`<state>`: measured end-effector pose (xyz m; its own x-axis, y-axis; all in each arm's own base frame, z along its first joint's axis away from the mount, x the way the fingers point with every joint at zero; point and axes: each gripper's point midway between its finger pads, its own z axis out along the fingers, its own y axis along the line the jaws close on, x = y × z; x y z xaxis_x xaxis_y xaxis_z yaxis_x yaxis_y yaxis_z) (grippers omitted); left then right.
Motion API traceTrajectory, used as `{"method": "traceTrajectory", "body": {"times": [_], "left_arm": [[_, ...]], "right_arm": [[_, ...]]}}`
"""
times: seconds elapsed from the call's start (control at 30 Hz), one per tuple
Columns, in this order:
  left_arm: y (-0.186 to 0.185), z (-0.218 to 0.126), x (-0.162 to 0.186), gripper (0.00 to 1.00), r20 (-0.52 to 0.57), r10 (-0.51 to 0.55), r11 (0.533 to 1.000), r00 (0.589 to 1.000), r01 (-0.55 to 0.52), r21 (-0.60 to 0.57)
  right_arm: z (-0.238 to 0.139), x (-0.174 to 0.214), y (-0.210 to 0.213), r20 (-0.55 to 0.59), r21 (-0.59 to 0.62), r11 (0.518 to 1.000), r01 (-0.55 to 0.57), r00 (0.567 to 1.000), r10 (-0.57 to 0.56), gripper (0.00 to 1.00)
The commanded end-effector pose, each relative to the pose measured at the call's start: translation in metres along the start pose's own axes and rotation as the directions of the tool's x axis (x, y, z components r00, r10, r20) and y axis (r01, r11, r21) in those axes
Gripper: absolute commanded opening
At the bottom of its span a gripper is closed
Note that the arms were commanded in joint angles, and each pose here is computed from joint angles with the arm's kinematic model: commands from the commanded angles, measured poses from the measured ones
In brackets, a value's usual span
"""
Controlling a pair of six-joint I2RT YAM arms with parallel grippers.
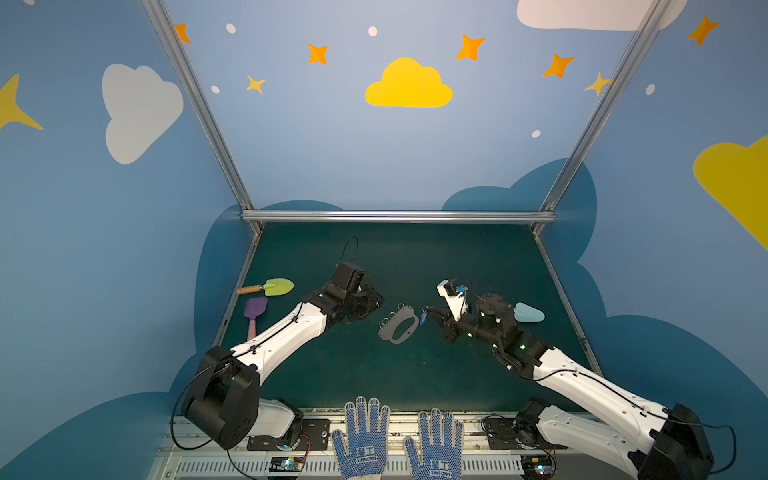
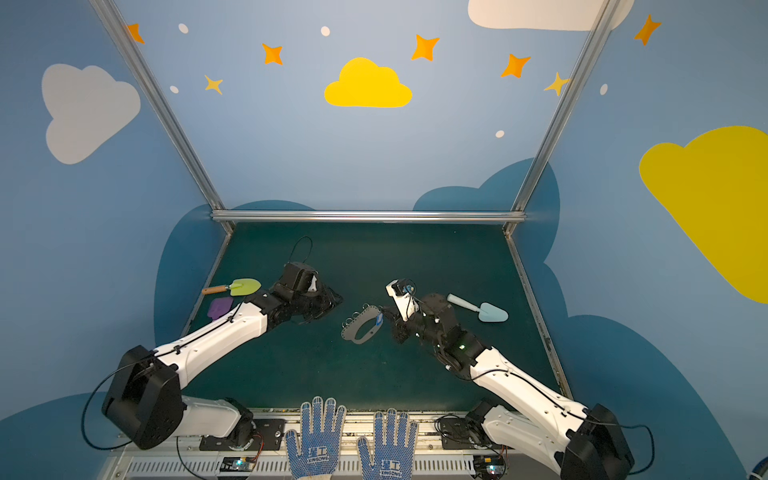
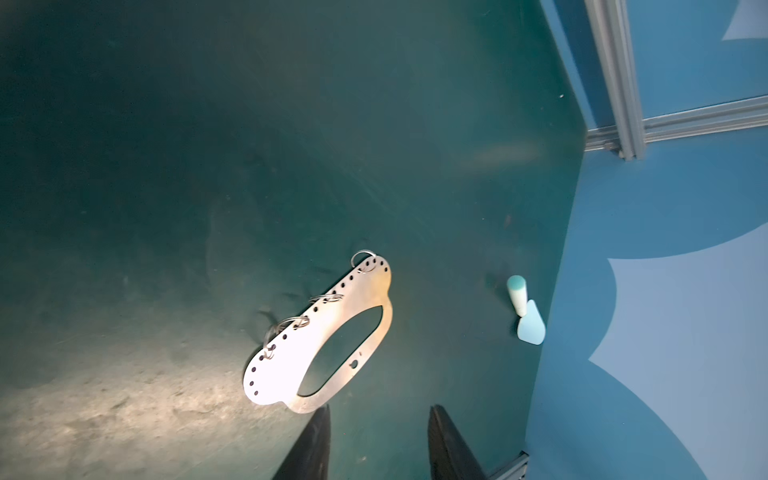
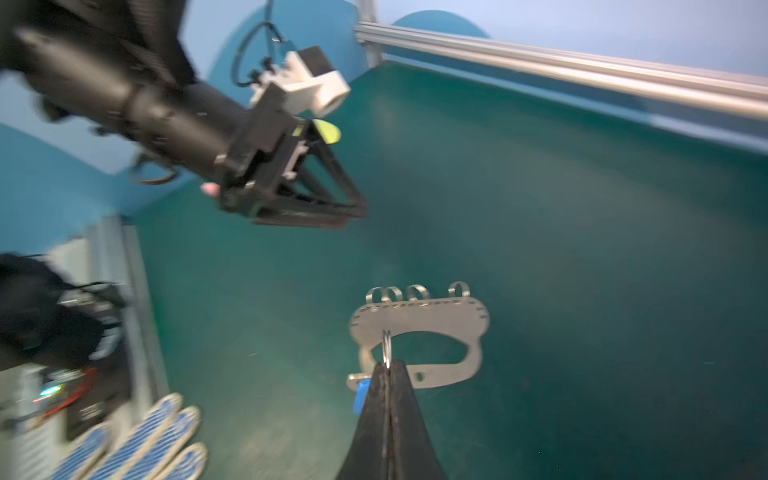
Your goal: Put the keys on the keyring
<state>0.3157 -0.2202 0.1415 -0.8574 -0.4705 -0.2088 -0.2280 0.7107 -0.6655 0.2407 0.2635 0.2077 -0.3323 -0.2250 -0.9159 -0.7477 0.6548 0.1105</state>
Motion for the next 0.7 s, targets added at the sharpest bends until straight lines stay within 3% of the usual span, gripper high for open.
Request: {"method": "traceTrajectory", "body": {"times": [0.0, 0.13, 0.67], "left_arm": [[0.010, 0.005, 0.006, 0.46, -0.029, -0.010, 1.000, 1.000, 0.009, -0.016], [0.014, 0.009, 0.009, 0.48, -0.038, -0.030, 0.999, 0.999, 0.029, -0.013], [0.029, 0.014, 0.016, 0.52, -0.041, -0.059, 0.998, 0.997, 0.058, -0.027]], "right_arm": [[0.003, -0.007, -0.026, -0.009, 0.212, 0.974, 0.085, 0.996, -0.085, 0.00], [0.010, -0.007, -0.025, -0.007, 0.290, 0.950, 0.115, 0.993, -0.118, 0.00], [0.008, -0.014, -0.006, 0.085, 0.248, 0.960, 0.132, 0.984, -0.158, 0.00]]}}
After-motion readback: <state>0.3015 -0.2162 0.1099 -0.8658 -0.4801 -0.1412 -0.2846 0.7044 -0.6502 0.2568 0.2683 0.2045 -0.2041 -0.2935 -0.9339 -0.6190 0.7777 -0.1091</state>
